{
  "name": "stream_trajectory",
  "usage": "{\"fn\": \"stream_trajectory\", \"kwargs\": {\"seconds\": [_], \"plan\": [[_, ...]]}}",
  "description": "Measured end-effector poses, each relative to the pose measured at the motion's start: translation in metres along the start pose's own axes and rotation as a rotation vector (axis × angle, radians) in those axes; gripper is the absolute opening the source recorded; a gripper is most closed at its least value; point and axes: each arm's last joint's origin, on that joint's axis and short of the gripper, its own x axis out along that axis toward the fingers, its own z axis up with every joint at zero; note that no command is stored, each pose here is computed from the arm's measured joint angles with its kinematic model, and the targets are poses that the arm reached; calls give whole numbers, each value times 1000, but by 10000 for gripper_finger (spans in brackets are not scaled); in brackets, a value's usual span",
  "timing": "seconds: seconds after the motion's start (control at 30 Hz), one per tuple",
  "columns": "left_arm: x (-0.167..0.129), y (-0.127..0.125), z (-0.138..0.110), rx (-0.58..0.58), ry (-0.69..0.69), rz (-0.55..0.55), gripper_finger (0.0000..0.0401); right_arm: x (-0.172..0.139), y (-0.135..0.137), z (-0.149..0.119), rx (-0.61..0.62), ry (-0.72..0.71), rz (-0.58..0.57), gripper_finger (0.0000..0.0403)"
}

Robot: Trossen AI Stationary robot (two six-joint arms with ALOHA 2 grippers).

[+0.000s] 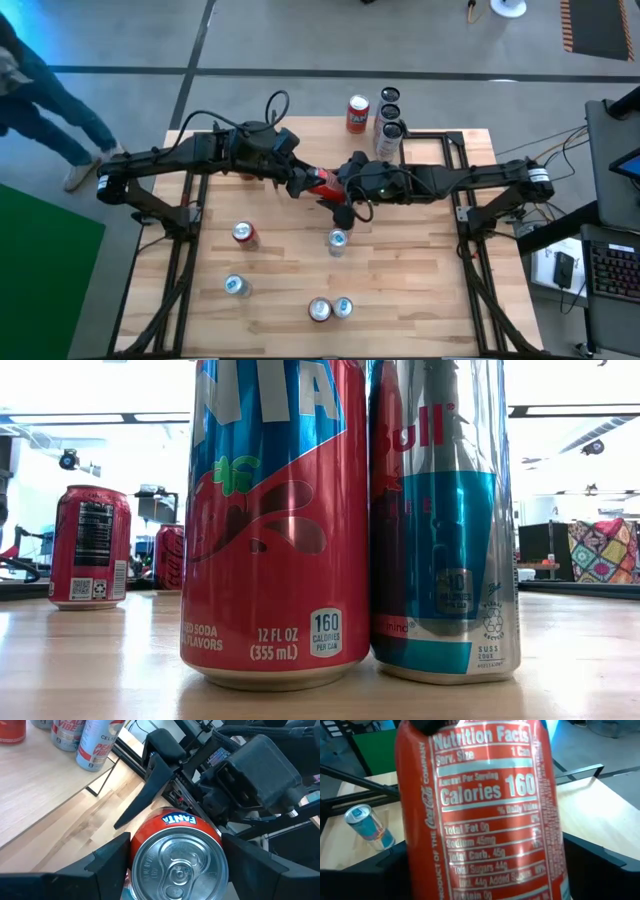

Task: Place canned beverage on shelf
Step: Put the top red soda can aligned with the other red soda can on the shelf

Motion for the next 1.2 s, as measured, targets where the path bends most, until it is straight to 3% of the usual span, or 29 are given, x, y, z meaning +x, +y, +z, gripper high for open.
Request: {"fn": "stream_trajectory", "kwargs": {"seconds": [0.4,0.8,1.07,1.2], "plan": [[0,2,-1,-9,1,36,269,-5,-1,-1,-8,24,17,295],[-1,0,2,-15,-25,15,303,-15,-2,4,12,7,44,295],[-3,0,2,-10,-26,14,261,-16,-2,3,15,17,63,295],[-6,-1,3,8,-50,16,263,-20,-3,5,18,7,73,295]]}}
